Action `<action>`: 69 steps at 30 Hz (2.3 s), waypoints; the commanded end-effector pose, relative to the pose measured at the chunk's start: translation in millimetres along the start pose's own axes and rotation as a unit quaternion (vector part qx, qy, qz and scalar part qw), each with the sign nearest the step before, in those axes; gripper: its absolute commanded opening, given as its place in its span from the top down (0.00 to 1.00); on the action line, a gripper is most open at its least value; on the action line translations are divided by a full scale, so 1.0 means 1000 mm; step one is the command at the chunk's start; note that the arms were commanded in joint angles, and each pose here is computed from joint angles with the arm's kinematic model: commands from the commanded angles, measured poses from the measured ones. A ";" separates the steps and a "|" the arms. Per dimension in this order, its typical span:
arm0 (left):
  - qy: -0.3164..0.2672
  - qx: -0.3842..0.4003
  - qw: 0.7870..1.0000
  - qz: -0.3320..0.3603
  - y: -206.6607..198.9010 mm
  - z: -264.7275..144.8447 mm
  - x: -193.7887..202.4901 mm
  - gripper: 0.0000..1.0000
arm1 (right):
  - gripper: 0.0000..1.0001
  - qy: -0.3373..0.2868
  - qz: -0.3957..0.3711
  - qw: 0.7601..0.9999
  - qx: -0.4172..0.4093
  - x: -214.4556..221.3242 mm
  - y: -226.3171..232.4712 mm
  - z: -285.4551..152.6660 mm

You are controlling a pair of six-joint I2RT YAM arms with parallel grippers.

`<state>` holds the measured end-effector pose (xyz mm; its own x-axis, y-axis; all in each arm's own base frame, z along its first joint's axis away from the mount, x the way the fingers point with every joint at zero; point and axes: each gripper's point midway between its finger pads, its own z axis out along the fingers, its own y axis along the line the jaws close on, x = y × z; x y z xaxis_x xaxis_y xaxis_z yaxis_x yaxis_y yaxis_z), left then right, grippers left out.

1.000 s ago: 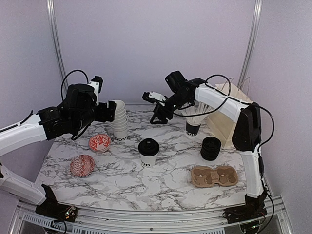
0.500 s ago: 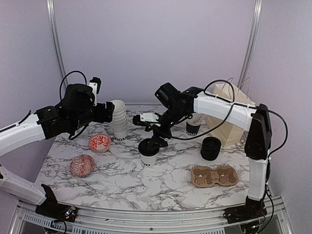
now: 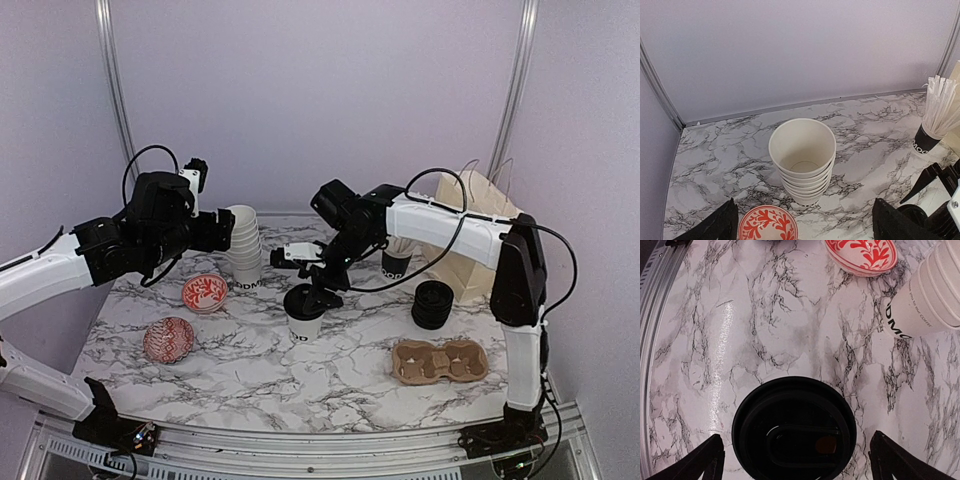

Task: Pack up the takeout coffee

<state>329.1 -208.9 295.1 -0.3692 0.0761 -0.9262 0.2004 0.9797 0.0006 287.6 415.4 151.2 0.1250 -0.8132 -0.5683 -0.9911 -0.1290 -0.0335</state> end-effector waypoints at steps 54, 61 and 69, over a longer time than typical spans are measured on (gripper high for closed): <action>0.016 0.008 1.000 -0.013 0.005 -0.004 0.008 0.08 | 0.26 -0.026 0.135 0.971 0.194 0.033 -0.166 -0.054; 0.021 0.011 1.000 -0.014 0.002 -0.002 0.011 0.09 | 0.25 -0.022 0.150 0.968 0.198 0.042 -0.176 -0.041; 0.024 0.007 1.000 -0.004 0.003 0.000 0.011 0.09 | 0.09 -0.042 0.163 0.966 0.194 0.032 -0.175 -0.045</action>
<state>325.0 -209.4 286.4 -0.4043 0.0604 -0.9126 0.2168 0.9757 -0.0315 464.4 375.8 145.4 -0.1996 -0.7709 -0.6049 -0.9306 0.3424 -0.1293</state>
